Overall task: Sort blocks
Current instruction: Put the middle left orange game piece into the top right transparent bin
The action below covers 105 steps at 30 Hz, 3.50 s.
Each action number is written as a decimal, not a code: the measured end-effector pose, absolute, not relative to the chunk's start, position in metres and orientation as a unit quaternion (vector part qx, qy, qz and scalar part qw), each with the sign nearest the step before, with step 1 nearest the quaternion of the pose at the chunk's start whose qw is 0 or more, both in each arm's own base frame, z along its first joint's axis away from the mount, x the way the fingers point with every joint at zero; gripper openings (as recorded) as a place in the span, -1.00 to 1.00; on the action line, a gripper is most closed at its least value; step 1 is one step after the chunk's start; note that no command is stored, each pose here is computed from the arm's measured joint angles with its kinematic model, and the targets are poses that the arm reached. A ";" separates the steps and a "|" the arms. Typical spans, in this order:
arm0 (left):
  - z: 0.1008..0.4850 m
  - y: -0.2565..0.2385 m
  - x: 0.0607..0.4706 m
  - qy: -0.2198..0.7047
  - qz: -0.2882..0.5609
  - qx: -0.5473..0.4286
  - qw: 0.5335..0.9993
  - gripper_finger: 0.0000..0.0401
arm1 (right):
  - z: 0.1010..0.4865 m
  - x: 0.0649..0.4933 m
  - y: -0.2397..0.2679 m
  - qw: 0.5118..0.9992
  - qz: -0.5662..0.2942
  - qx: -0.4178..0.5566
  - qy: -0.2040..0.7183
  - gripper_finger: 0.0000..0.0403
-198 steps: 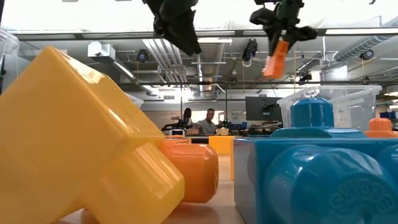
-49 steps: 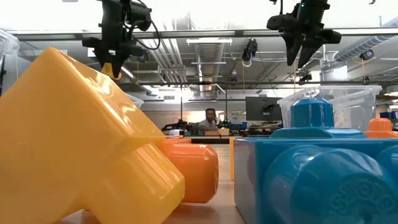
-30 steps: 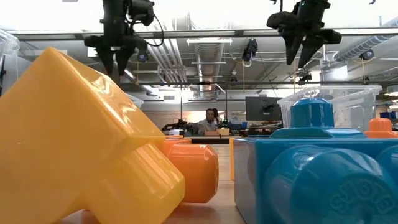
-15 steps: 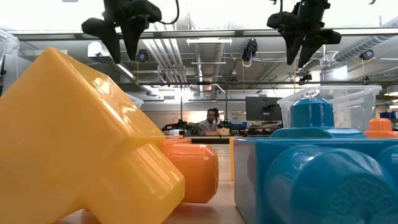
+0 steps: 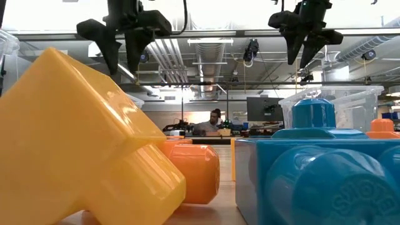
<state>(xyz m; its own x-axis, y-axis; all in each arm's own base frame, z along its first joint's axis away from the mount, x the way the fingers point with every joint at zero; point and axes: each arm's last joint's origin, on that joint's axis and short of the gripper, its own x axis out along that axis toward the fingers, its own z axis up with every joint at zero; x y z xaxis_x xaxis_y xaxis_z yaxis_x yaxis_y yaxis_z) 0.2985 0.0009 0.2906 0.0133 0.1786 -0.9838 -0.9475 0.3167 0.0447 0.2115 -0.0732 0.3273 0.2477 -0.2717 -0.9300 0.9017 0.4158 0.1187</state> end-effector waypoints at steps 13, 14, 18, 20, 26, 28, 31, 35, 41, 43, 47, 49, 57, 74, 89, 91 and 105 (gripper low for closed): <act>0.279 -0.006 0.300 0.556 0.457 -0.343 0.604 0.29 | 0.325 0.214 -0.063 0.712 -0.401 0.344 0.463 -0.17; 0.277 -0.006 0.299 0.557 0.459 -0.342 0.602 0.31 | 0.324 0.214 -0.063 0.711 -0.402 0.343 0.463 -0.17; 0.269 -0.007 0.297 0.562 0.467 -0.344 0.589 0.34 | 0.319 0.213 -0.063 0.706 -0.404 0.340 0.471 -0.12; 0.265 -0.008 0.296 0.567 0.466 -0.347 0.584 0.34 | 0.316 0.213 -0.063 0.703 -0.405 0.339 0.475 -0.09; 0.257 -0.009 0.294 0.579 0.456 -0.354 0.575 0.34 | 0.309 0.212 -0.062 0.695 -0.406 0.339 0.487 -0.04; 0.249 -0.010 0.291 0.582 0.450 -0.363 0.572 0.34 | 0.307 0.211 -0.062 0.694 -0.406 0.338 0.489 -0.03; 0.237 -0.011 0.285 0.586 0.446 -0.379 0.559 0.34 | 0.307 0.211 -0.062 0.694 -0.406 0.338 0.489 -0.03; 0.225 -0.011 0.272 0.582 0.445 -0.404 0.548 0.34 | 0.308 0.211 -0.062 0.696 -0.403 0.335 0.491 -0.03; 0.217 -0.009 0.251 0.525 0.442 -0.463 0.561 0.34 | 0.308 0.211 -0.062 0.696 -0.403 0.335 0.491 -0.03; 0.213 -0.007 0.243 0.516 0.451 -0.473 0.554 0.34 | 0.307 0.211 -0.062 0.696 -0.403 0.335 0.491 -0.04; 0.203 -0.004 0.231 0.518 0.466 -0.473 0.540 0.34 | 0.308 0.212 -0.062 0.698 -0.401 0.332 0.491 -0.02; 0.199 -0.003 0.229 0.516 0.467 -0.475 0.539 0.34 | 0.308 0.212 -0.062 0.698 -0.401 0.332 0.491 -0.01; 0.187 0.000 0.236 0.513 0.476 -0.467 0.541 0.34 | 0.307 0.212 -0.062 0.698 -0.401 0.332 0.491 0.00; 0.172 0.007 0.238 0.486 0.527 -0.483 0.503 0.34 | 0.307 0.212 -0.062 0.699 -0.400 0.331 0.492 0.00; 0.144 0.006 0.230 0.464 0.514 -0.514 0.506 0.34 | 0.307 0.212 -0.062 0.700 -0.399 0.329 0.493 0.00; 0.144 0.006 0.230 0.464 0.512 -0.514 0.508 0.33 | 0.307 0.212 -0.062 0.700 -0.399 0.329 0.493 0.00; 0.144 0.006 0.232 0.473 0.495 -0.504 0.526 -0.30 | 0.307 0.212 -0.063 0.699 -0.399 0.330 0.493 0.00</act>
